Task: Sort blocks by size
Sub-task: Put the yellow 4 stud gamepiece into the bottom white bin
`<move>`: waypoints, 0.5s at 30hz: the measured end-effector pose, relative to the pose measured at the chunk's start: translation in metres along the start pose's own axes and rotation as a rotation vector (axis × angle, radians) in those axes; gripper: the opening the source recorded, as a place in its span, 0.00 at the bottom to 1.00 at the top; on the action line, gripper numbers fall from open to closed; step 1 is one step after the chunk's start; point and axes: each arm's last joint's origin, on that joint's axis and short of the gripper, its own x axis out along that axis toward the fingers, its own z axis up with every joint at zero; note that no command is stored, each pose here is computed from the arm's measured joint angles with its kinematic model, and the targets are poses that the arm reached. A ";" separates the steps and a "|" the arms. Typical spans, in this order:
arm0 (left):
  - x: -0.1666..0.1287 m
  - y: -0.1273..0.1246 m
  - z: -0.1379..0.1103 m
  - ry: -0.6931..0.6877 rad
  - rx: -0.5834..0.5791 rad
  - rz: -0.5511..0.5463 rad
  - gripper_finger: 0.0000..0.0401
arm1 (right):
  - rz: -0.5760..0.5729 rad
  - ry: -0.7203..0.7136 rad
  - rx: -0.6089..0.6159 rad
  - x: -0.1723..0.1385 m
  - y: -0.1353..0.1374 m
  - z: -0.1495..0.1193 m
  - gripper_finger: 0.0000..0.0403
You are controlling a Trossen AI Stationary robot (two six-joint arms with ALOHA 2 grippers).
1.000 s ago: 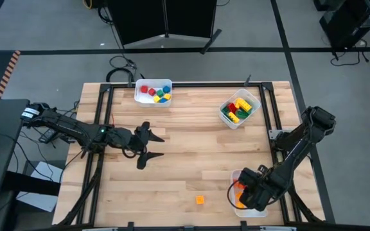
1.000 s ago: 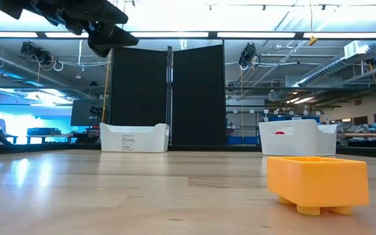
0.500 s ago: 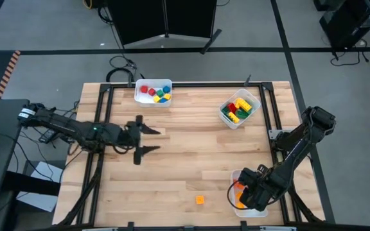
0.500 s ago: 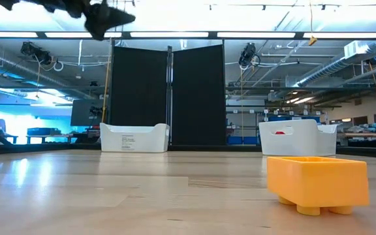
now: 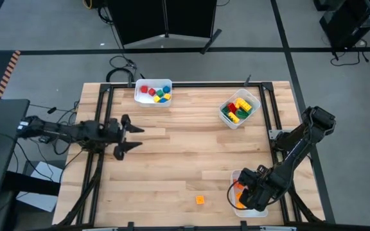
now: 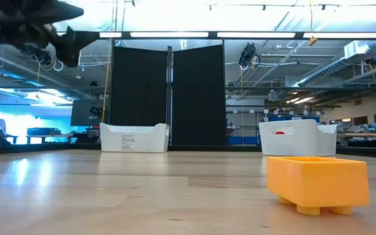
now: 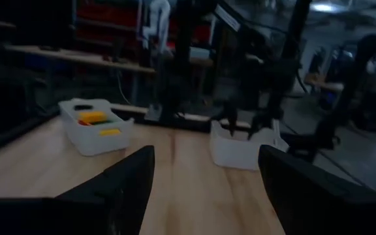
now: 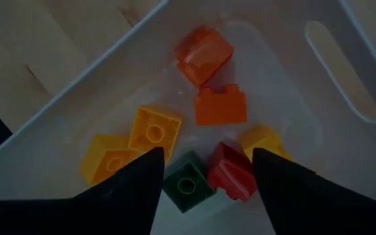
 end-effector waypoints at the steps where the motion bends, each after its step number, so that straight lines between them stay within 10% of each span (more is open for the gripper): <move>1: -0.003 0.002 -0.003 -0.018 -0.001 0.009 0.70 | 0.001 0.000 0.001 0.000 0.000 0.000 0.61; 15: -0.024 0.013 -0.034 -0.056 0.054 0.048 0.70 | 0.001 0.099 0.087 0.000 0.000 -0.003 0.67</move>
